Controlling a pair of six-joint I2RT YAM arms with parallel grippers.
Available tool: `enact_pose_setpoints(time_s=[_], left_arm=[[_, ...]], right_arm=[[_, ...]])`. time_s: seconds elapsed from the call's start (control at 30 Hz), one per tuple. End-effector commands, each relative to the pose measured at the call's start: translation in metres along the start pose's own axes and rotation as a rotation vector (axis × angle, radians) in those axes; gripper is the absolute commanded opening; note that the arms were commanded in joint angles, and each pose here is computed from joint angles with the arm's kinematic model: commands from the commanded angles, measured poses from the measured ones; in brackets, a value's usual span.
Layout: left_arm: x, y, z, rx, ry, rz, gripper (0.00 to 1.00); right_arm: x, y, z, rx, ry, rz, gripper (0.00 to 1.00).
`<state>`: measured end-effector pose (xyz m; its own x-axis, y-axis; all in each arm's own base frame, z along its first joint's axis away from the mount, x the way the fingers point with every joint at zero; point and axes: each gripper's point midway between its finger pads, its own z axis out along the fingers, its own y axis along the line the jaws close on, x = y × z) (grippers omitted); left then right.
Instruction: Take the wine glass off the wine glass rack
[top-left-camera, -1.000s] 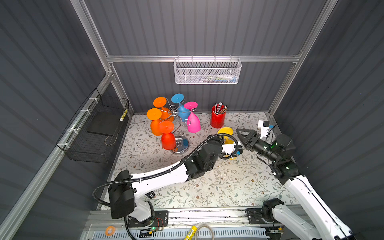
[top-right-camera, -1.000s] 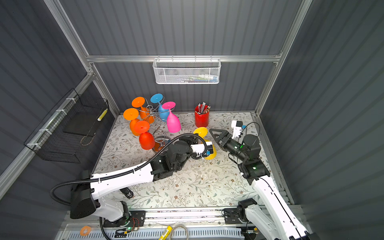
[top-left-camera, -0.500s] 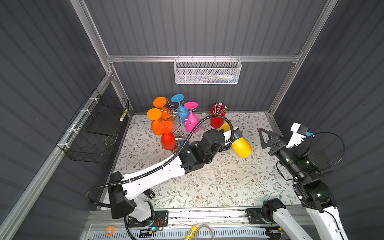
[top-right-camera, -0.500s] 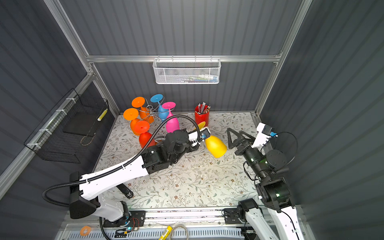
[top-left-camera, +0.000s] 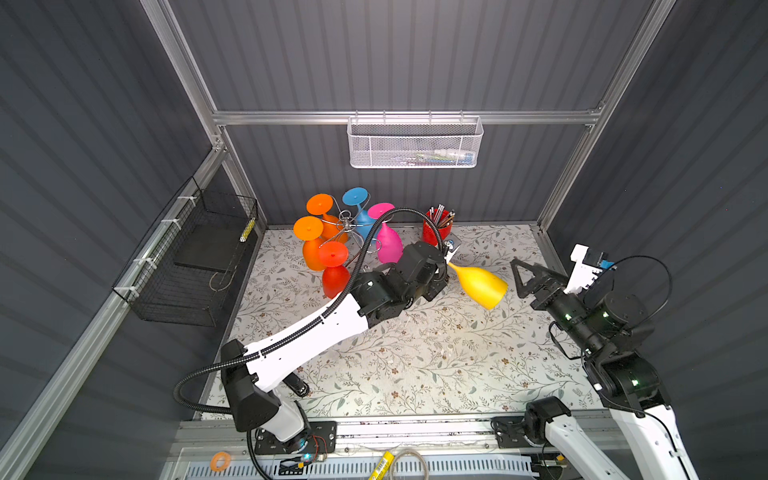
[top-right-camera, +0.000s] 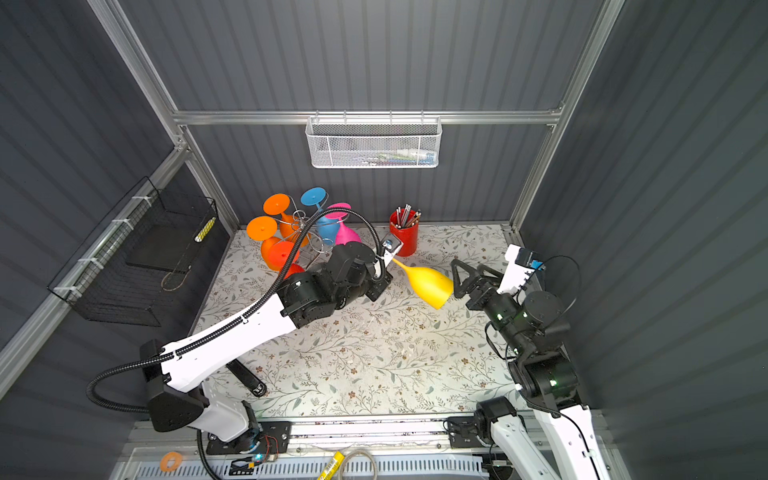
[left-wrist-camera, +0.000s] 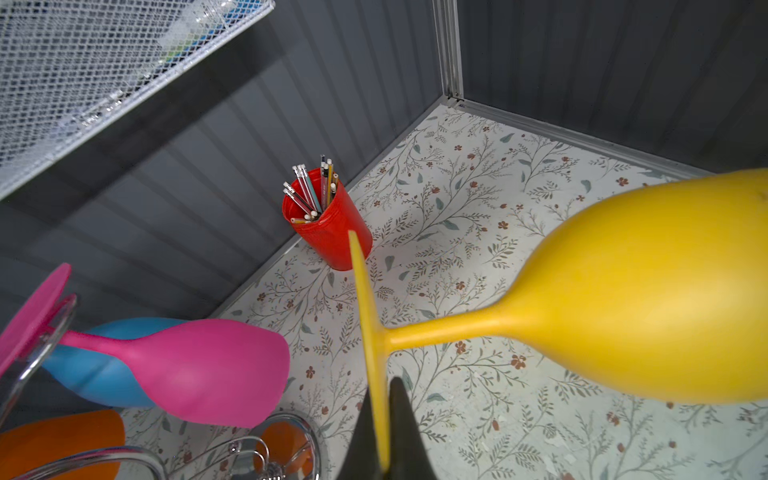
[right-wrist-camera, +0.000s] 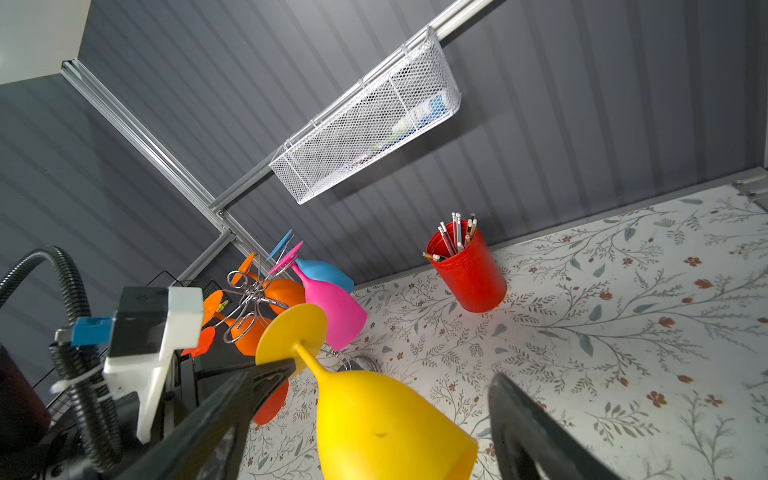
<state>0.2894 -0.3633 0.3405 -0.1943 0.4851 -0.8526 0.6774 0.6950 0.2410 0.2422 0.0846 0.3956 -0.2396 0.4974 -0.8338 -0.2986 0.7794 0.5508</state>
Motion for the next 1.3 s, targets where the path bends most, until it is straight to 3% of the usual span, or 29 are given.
enact_pose_setpoints(time_s=[0.0,0.3,0.6,1.17,1.27], left_arm=[[-0.004,-0.001,-0.002,0.08,0.014,-0.149,0.0],[0.007,0.003,0.01,0.182,0.058,-0.319,0.0],[0.007,0.002,0.025,0.222,0.071,-0.396,0.0],[-0.005,0.002,0.019,0.266,0.029,-0.439,0.0],[-0.004,0.003,0.02,0.261,0.026,-0.441,0.0]], right_arm=[[-0.002,0.012,-0.006,-0.043,0.024,-0.028,0.87],[0.02,0.018,0.0,-0.06,0.197,0.018,0.78],[0.03,0.022,0.001,-0.09,0.247,0.037,0.7],[0.039,0.031,0.034,-0.191,0.296,0.113,0.53],[0.036,0.035,0.039,-0.214,0.289,0.116,0.46]])
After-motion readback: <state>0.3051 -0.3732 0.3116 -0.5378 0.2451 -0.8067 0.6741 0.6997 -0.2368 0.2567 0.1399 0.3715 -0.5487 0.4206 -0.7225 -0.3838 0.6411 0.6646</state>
